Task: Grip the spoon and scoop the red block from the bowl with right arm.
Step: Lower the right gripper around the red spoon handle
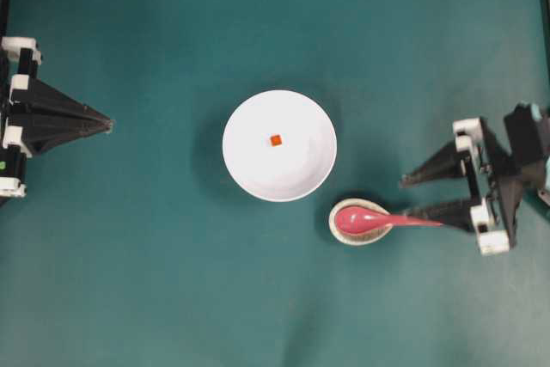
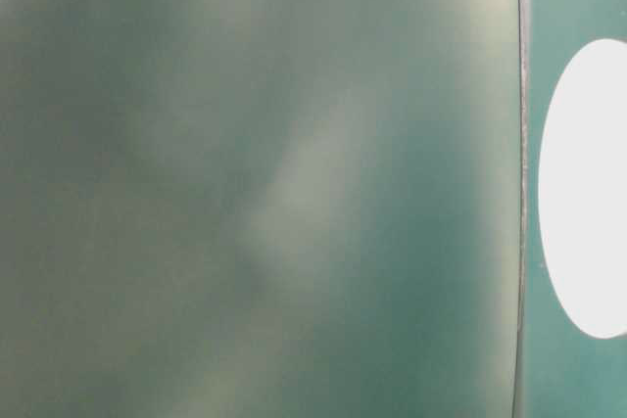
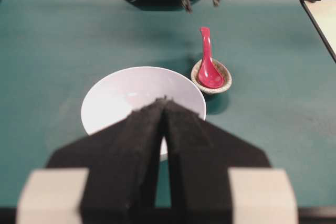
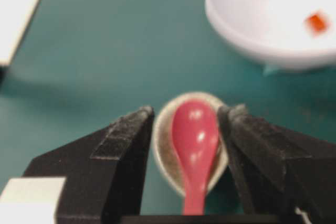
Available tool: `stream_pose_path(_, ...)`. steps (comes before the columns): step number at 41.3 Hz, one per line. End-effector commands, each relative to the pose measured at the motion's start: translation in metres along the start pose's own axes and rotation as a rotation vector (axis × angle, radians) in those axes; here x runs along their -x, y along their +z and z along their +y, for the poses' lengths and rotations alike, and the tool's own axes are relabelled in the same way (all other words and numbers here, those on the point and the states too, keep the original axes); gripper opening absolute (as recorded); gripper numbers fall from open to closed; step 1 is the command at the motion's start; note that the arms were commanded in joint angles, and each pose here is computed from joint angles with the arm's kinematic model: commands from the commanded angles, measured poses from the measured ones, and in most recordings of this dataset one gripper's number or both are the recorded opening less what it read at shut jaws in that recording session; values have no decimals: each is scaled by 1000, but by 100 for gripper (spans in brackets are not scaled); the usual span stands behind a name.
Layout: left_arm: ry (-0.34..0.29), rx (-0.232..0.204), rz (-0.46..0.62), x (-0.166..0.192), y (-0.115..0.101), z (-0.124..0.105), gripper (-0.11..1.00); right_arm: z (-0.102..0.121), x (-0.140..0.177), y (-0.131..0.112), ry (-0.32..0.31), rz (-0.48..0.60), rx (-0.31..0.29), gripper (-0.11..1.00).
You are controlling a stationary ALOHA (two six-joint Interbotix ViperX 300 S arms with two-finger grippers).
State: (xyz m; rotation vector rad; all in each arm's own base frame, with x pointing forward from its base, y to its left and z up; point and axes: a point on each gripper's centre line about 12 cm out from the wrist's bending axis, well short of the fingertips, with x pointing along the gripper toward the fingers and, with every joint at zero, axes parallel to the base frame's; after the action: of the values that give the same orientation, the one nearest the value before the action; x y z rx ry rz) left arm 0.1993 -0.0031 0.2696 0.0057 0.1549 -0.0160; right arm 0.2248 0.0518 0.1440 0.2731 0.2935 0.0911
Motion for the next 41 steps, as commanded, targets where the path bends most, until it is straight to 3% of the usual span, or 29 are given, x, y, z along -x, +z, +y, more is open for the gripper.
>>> stream_pose_path(1, -3, -5, -23, -1, 10, -1, 0, 6, -5, -9, 5, -27, -4, 57)
stream_pose_path(9, -3, -5, -23, -1, 10, -1, 0, 12, -11, -35, -18, -34, 24, 57)
stream_pose_path(18, -5, -5, -23, -1, 10, -1, 0, 10, -14, -63, -42, 47, 86, 57)
stream_pose_path(41, -3, -5, -21, -1, 10, -1, 0, -1, -14, -72, -118, 77, 86, 57)
